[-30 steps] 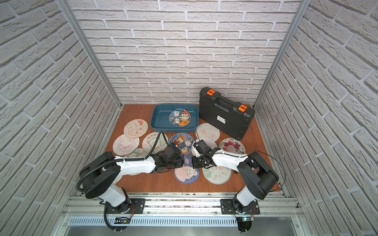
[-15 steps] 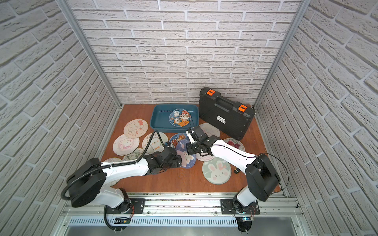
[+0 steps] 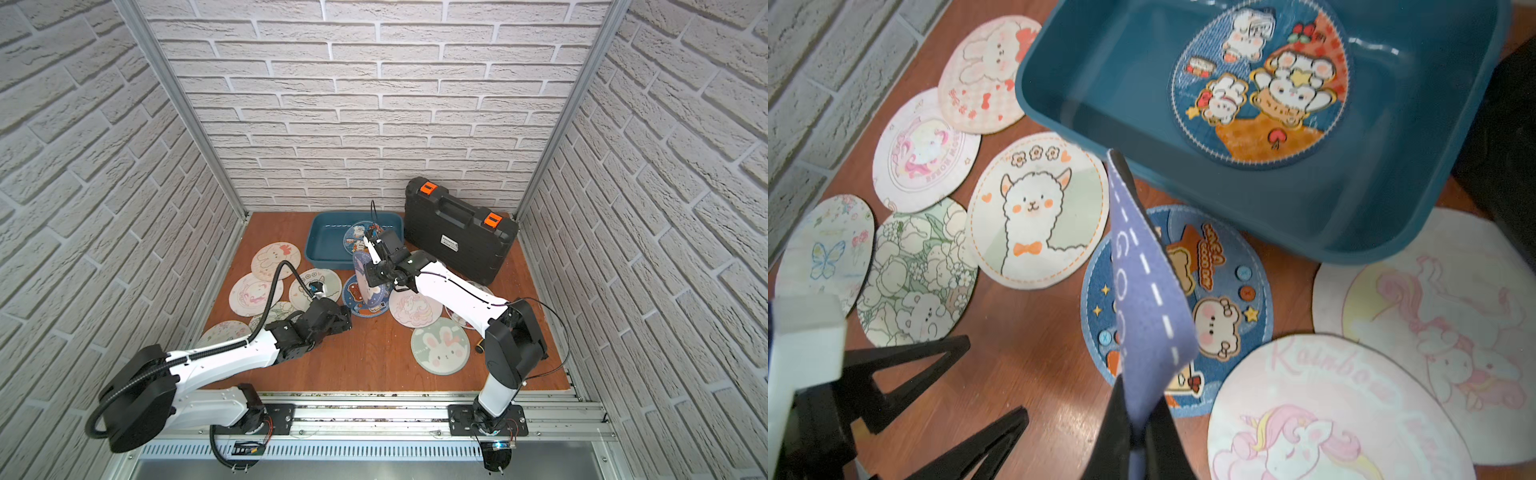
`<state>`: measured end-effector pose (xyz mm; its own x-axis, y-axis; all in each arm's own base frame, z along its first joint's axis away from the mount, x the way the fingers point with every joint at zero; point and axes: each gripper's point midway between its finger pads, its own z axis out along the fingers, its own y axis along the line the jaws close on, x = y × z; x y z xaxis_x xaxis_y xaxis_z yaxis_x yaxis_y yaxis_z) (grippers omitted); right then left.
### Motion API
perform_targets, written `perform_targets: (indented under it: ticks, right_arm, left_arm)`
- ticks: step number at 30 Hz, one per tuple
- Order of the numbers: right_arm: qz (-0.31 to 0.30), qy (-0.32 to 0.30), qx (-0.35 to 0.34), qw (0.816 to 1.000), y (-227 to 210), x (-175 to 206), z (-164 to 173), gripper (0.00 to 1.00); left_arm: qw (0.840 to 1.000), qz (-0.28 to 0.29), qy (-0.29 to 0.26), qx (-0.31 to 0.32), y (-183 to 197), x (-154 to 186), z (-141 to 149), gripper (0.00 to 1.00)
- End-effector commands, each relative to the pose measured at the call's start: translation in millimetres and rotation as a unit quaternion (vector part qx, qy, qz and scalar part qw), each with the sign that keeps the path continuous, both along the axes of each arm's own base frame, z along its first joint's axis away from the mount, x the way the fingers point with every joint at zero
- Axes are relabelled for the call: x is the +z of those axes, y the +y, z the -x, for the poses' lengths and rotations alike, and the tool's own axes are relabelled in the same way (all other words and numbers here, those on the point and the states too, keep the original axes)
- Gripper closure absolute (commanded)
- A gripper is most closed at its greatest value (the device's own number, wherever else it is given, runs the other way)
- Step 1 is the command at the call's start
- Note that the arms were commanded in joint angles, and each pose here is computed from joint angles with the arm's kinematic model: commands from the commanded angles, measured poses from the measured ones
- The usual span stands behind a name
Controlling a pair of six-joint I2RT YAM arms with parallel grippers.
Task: Put the coasters into the storage box
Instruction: Pick up the coaster from the center of the board, then place the coaster in the storage box.
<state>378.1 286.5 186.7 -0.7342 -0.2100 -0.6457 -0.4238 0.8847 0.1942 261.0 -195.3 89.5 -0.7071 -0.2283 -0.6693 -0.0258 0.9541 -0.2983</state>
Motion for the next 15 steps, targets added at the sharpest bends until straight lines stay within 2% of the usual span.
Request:
perform_targets:
  ticks: [1, 13, 15]
  right_arm:
    - [-0.021, -0.069, -0.007, 0.997, 11.6, 31.1, -32.8, 0.94]
    - [-0.070, -0.164, -0.031, 0.984, 46.5, 53.5, -112.3, 0.94]
    - [-0.074, -0.161, -0.038, 0.983, 51.6, 38.4, -126.9, 0.94]
  left_arm:
    - [0.999, -0.012, -0.026, 0.030, 13.9, 5.6, -7.0, 0.07]
    - [0.999, -0.032, -0.022, 0.034, 17.8, -4.7, -15.5, 0.06]
    - [0.999, -0.032, -0.025, 0.035, 18.3, -4.6, -16.5, 0.06]
